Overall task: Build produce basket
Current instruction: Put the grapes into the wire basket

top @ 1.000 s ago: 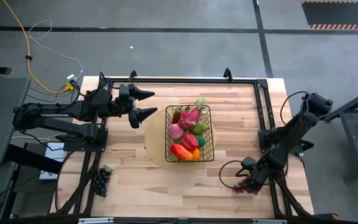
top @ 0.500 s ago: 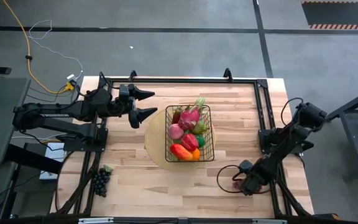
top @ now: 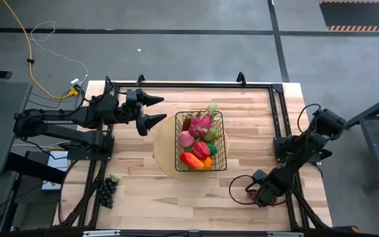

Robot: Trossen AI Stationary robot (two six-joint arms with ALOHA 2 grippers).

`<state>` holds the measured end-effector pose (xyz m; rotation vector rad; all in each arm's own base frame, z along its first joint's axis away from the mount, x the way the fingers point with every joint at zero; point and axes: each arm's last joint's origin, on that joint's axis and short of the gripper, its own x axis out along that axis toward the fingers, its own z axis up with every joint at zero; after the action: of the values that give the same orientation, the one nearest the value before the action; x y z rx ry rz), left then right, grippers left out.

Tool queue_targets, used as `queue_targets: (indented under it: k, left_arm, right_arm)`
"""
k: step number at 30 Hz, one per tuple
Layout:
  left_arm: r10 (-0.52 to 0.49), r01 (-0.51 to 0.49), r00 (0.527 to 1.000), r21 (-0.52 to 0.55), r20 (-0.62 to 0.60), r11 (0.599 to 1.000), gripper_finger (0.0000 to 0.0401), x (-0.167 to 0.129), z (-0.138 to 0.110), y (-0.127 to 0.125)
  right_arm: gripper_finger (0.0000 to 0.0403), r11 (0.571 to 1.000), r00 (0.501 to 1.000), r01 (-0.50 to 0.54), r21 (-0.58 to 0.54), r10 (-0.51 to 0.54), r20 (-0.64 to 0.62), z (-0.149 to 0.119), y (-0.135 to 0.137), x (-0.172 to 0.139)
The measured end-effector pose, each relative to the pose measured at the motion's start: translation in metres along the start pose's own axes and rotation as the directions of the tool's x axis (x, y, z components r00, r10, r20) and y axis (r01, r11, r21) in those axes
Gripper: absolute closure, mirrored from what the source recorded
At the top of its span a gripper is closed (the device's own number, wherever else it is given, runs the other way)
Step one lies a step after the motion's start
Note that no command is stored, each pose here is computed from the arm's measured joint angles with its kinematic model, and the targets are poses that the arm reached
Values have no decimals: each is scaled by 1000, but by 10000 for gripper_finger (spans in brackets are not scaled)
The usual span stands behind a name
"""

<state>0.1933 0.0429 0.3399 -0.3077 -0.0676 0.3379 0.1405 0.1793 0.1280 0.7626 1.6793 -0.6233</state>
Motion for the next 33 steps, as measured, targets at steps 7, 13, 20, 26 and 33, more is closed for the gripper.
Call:
queue_targets:
  k: [7,13,20,26,33]
  left_arm:
    - [0,0,1000,0,0,1000,2,0,0,0]
    - [1,-1,1000,1,-5,1000,2,0,0,0]
    - [1,-1,1000,1,-4,1000,2,0,0,0]
    - [1,-1,1000,1,-4,1000,2,0,0,0]
    - [0,0,1000,-2,-1,1000,2,0,1,0]
  right_arm:
    - [215,996,999,10,-91,-6,37,-2,5,-8]
    - [244,960,992,-73,-270,99,82,-8,15,-38]
    - [252,889,923,-255,-380,341,178,-13,-10,-94]
    - [252,764,698,-504,-403,634,331,-10,-47,-149]
    - [253,597,281,-657,-460,760,586,10,-83,-201]
